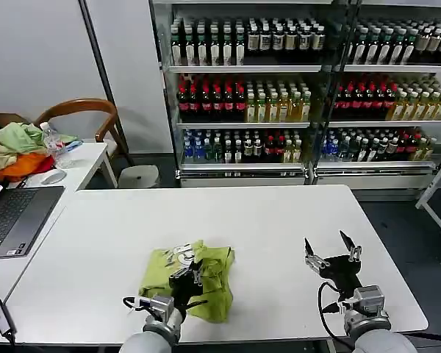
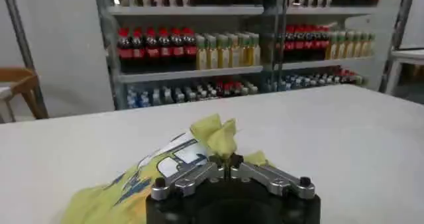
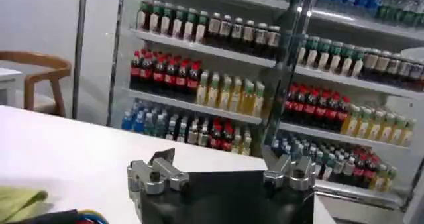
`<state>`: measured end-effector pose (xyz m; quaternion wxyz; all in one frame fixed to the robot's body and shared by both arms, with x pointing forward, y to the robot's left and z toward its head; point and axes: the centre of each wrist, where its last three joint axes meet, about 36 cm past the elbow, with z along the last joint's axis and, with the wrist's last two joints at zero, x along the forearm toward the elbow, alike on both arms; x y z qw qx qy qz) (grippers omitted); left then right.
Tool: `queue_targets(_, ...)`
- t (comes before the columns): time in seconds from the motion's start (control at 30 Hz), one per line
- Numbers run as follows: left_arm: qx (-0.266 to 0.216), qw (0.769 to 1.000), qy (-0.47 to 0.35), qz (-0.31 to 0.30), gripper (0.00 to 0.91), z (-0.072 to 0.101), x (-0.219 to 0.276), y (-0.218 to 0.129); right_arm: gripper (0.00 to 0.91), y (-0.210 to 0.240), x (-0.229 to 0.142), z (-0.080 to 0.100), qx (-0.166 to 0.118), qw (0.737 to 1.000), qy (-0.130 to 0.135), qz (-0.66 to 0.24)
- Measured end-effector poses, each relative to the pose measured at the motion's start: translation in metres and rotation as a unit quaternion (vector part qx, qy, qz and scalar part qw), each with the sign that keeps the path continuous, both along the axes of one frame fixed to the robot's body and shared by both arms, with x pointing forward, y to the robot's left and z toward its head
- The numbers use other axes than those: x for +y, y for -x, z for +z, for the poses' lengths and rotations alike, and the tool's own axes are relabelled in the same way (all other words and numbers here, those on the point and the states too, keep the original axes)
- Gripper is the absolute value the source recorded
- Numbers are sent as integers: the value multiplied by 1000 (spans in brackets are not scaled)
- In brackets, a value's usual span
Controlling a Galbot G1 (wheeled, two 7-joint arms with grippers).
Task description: Fold and organize the clothes.
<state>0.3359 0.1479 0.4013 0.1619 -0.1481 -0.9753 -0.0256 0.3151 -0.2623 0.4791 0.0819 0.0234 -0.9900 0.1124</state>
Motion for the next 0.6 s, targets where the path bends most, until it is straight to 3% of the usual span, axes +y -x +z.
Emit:
queue_targets(0.3, -12, 999, 37, -16, 907, -2, -4, -7, 907, -3, 1, -1, -2, 1000, -2, 1)
queue_targets(0.6, -63, 995, 71, -18, 907, 32, 15, -2, 907, -9, 3, -5, 0, 1000, -3, 4)
